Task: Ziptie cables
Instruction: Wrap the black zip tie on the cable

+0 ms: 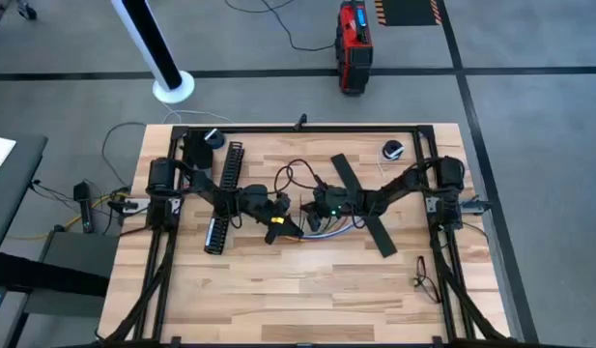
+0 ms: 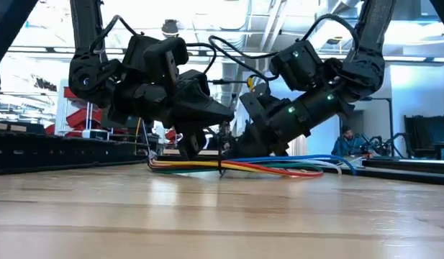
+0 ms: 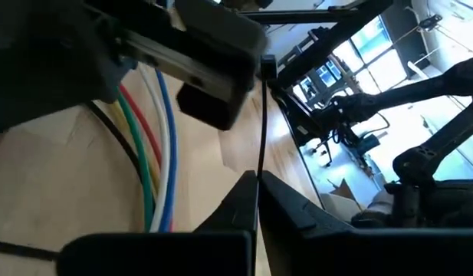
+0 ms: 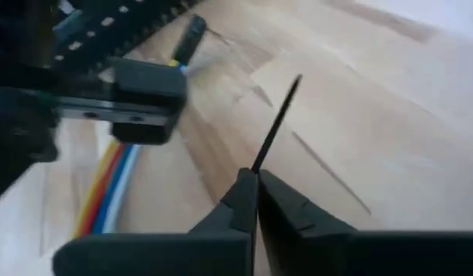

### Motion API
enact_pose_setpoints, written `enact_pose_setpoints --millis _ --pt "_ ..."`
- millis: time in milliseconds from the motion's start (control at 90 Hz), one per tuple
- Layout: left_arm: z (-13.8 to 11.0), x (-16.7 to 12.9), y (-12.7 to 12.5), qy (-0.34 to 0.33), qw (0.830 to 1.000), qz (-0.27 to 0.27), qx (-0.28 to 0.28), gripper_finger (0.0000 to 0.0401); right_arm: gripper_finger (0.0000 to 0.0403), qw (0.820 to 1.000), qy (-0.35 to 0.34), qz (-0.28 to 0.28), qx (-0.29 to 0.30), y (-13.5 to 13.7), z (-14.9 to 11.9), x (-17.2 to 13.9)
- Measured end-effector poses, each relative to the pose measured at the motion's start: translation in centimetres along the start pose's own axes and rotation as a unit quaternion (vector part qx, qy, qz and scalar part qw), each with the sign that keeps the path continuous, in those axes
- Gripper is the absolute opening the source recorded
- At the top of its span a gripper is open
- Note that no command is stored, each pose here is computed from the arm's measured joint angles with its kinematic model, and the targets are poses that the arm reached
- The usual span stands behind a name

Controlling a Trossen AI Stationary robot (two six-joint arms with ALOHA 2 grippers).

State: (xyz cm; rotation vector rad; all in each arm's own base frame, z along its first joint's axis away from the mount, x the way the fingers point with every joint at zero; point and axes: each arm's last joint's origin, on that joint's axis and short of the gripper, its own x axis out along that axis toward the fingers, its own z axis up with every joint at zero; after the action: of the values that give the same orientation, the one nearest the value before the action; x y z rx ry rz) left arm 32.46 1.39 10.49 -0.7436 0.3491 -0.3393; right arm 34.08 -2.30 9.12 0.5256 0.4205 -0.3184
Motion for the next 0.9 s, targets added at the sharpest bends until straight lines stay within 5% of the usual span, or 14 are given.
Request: enact_pose_setpoints --millis 322,900 --pt "0.0 0.0 0.0 -0.003 1.000 0.004 -0.007 0.0000 0.0000 0.994 -0.034 -0.032 -0.098 2.3 -1.2 -0.5" --pt "-1.9 0.6 -2.3 -0.061 0.998 0.017 -0.031 0.0000 0.0000 0.953 -0.102 -0.117 -0.260 6.2 -3.2 -2.2"
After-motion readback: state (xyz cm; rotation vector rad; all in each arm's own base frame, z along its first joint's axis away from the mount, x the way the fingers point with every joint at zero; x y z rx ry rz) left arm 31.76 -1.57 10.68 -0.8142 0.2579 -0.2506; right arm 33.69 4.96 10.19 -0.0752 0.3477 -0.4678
